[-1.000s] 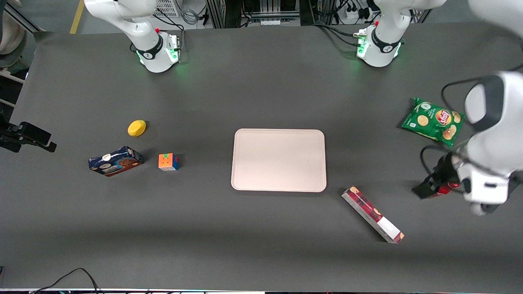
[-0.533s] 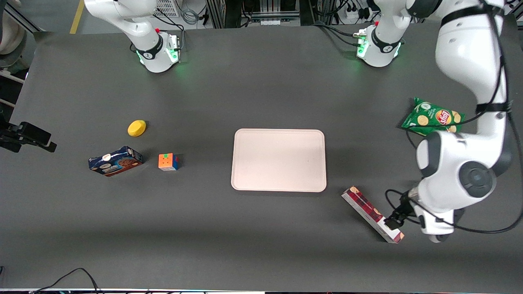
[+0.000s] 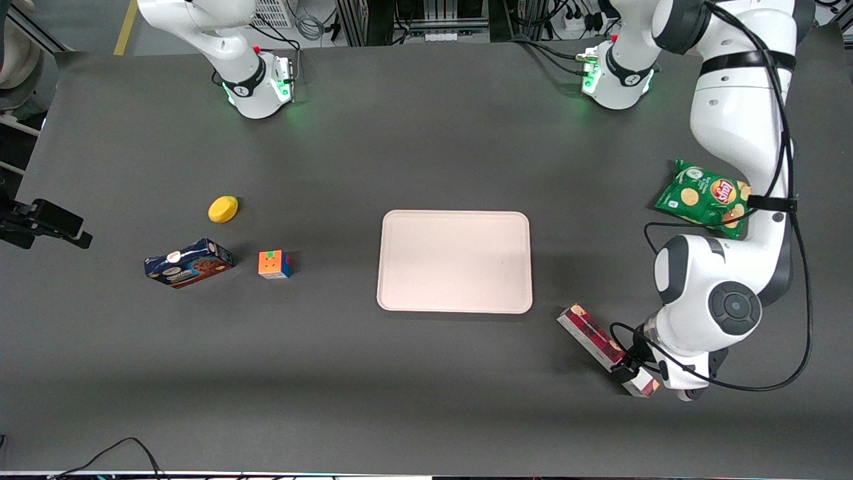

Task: Place red cookie box on tray
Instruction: 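Move the left gripper down over the red-and-white cookie box, then close the left gripper on the cookie box's end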

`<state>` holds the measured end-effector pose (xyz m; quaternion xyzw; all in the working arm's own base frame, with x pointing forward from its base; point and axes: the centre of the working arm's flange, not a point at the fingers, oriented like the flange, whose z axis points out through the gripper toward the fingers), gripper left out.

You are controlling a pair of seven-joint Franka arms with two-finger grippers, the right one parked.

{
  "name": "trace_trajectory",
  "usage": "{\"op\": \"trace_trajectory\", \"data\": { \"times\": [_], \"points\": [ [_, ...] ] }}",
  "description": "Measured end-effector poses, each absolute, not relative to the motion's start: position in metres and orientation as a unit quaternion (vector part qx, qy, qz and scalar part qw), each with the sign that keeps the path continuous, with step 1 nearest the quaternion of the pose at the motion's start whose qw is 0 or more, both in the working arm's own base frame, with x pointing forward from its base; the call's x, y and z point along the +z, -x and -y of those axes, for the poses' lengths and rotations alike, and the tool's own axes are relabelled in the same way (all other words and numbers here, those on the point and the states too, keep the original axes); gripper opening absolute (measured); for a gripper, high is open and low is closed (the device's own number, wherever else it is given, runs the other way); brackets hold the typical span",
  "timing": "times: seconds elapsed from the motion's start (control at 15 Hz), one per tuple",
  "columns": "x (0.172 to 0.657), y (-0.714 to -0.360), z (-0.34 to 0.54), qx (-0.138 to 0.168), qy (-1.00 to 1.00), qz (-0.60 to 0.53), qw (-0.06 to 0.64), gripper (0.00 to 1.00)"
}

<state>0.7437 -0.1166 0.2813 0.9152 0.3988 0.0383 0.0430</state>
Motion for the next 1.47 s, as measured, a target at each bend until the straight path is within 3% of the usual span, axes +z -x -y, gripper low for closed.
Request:
{"op": "trace_trajectory", "data": {
  "times": [0.6, 0.87, 1.07, 1.27, 1.47],
  "points": [
    [0.235, -0.747, 0.117, 0.045, -0.914, -0.4, 0.047, 0.96],
    [0.224, -0.747, 0.117, 0.046, -0.914, -0.4, 0.047, 0.52],
    [0.224, -0.747, 0.116, 0.046, -0.914, -0.4, 0.047, 0.26],
    [0.23, -0.749, 0.117, 0.052, -0.922, -0.379, 0.049, 0.23],
    [0.271, -0.753, 0.116, 0.061, -0.947, -0.312, 0.048, 0.2]
  ]
}}
